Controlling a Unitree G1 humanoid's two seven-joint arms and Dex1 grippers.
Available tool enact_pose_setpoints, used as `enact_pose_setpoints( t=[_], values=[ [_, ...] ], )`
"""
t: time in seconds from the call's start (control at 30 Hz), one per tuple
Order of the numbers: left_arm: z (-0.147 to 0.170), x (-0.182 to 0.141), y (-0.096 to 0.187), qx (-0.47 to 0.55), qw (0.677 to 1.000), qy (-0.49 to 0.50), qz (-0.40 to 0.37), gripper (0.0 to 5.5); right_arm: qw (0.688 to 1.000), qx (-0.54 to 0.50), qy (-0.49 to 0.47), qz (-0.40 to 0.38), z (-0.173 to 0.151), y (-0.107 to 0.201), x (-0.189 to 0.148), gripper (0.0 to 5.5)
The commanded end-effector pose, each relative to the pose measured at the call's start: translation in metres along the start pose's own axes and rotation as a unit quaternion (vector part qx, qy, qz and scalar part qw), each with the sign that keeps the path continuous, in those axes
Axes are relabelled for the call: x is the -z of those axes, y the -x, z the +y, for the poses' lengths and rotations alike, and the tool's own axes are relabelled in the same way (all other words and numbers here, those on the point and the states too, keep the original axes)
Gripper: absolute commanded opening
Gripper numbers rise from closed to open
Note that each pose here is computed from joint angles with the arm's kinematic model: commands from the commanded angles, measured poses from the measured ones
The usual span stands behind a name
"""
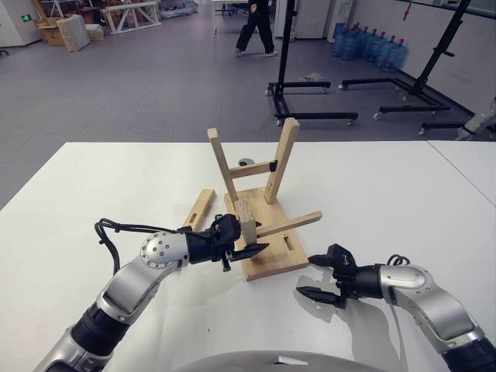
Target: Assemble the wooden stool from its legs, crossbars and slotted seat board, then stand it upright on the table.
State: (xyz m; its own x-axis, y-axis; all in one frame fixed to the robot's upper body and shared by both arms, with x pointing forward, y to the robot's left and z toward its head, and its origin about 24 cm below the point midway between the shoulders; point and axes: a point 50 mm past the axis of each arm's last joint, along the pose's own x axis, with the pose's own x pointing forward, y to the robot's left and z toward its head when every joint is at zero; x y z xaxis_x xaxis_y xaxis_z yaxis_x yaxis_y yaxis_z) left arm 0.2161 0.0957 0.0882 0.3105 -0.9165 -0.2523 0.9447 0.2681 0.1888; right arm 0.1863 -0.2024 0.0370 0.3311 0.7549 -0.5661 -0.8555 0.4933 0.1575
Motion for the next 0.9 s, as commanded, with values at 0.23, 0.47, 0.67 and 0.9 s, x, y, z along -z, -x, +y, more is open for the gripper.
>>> enact_pose_setpoints(
  t=[0.23,0.47,0.67,0.9],
  values=[
    [-0.011,0.048,0.007,0.017,0.987,0.042,0.151,2.41,1.0,-0.022,-0.009,-0.001,0.008,-0.008,0.002,4.43],
    [-0.013,0.05,0.008,0.011,0.987,0.058,0.15,3.41,1.0,-0.025,-0.009,0.001,0.008,-0.01,0.004,4.43],
    [-0.006,0.047,0.017,-0.001,0.988,0.041,0.149,4.29,1.0,-0.02,-0.011,0.004,0.007,-0.009,0.006,4.43],
    [0.019,0.019,0.055,-0.066,0.99,0.055,0.11,4.54,1.0,-0.007,-0.015,0.002,0.004,-0.003,0.007,4.43]
  ],
)
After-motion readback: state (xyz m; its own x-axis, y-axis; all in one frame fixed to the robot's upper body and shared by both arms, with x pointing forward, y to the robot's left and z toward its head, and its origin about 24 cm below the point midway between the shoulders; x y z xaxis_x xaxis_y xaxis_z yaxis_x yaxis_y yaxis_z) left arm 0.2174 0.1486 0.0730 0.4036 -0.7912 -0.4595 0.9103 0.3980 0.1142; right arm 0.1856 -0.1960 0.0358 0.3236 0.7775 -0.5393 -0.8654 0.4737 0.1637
